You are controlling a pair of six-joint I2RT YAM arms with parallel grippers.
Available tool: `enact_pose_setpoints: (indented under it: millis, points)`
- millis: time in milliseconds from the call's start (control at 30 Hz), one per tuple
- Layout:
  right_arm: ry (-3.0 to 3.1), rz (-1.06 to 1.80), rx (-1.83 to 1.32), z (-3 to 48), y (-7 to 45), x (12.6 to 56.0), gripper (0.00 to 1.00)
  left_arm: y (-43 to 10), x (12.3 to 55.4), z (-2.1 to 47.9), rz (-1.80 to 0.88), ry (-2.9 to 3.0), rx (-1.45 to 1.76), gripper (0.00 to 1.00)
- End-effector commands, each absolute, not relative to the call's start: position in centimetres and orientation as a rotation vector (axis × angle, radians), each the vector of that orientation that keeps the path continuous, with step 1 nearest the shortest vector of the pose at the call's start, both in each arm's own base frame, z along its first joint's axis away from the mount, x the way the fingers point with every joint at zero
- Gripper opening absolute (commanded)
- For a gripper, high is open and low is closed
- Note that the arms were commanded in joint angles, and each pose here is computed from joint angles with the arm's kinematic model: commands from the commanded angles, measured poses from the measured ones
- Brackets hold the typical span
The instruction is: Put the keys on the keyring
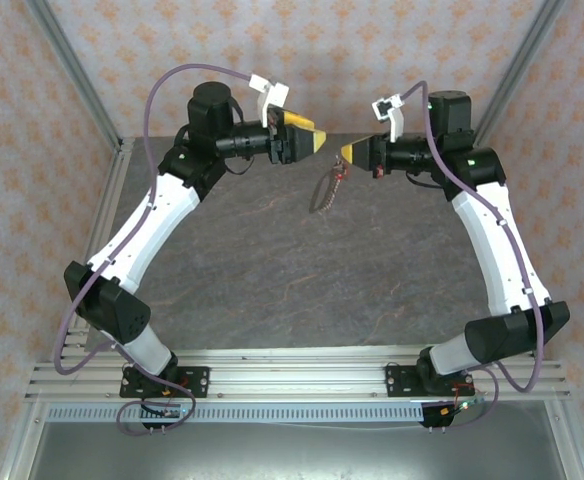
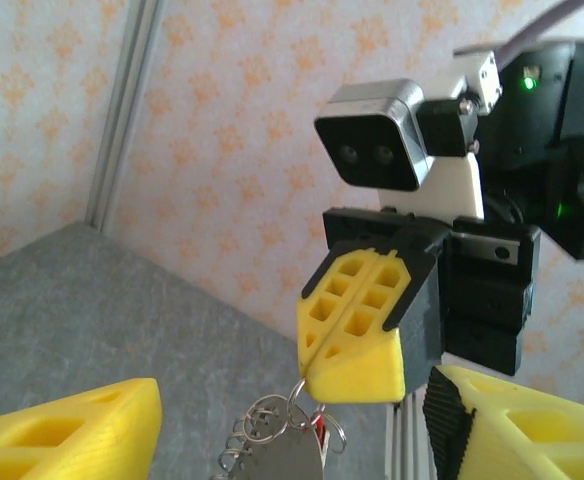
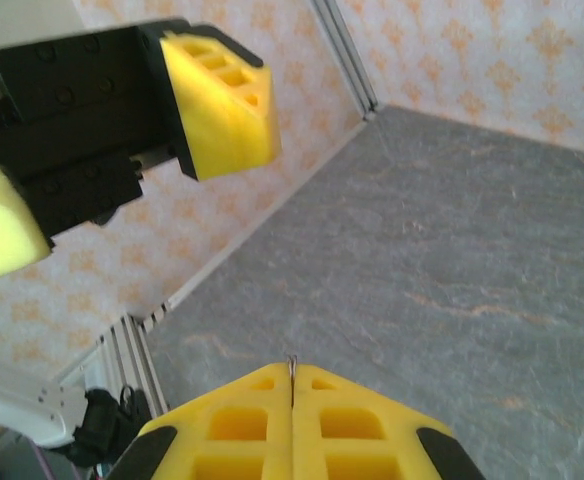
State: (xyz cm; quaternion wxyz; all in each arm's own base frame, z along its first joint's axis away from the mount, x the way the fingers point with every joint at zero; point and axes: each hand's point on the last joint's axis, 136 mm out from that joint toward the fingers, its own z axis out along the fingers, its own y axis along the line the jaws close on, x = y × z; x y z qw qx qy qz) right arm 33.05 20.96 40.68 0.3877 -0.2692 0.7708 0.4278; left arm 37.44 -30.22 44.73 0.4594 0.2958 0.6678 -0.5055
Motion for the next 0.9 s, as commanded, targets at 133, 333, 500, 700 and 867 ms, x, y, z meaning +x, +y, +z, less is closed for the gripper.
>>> enact_pose_setpoints:
  millis: [133, 333, 500, 700, 867]
  points:
    - [2.017, 1.085, -0.775, 38.7, 20.9, 31.8, 0.0, -31.1, 37.2, 41.0, -1.272, 1.745, 0.873, 0.73]
    - [2.042, 1.075, -0.799, 38.1, 21.0, 31.9, 0.0, -31.6, 36.9, 39.2, -1.304, 1.792, 0.968, 0.65]
    - [2.083, 1.04, -0.833, 37.5, 21.2, 32.1, 0.0, -31.6, 36.7, 39.0, -1.339, 1.784, 1.013, 0.61]
    - [2.114, 1.016, -0.845, 36.7, 21.3, 32.4, 0.0, -31.5, 37.0, 38.5, -1.388, 1.785, 1.057, 0.53]
    - [2.102, 1.014, -0.853, 37.1, 21.3, 32.4, 0.0, -31.9, 37.6, 37.3, -1.437, 1.797, 1.08, 0.47]
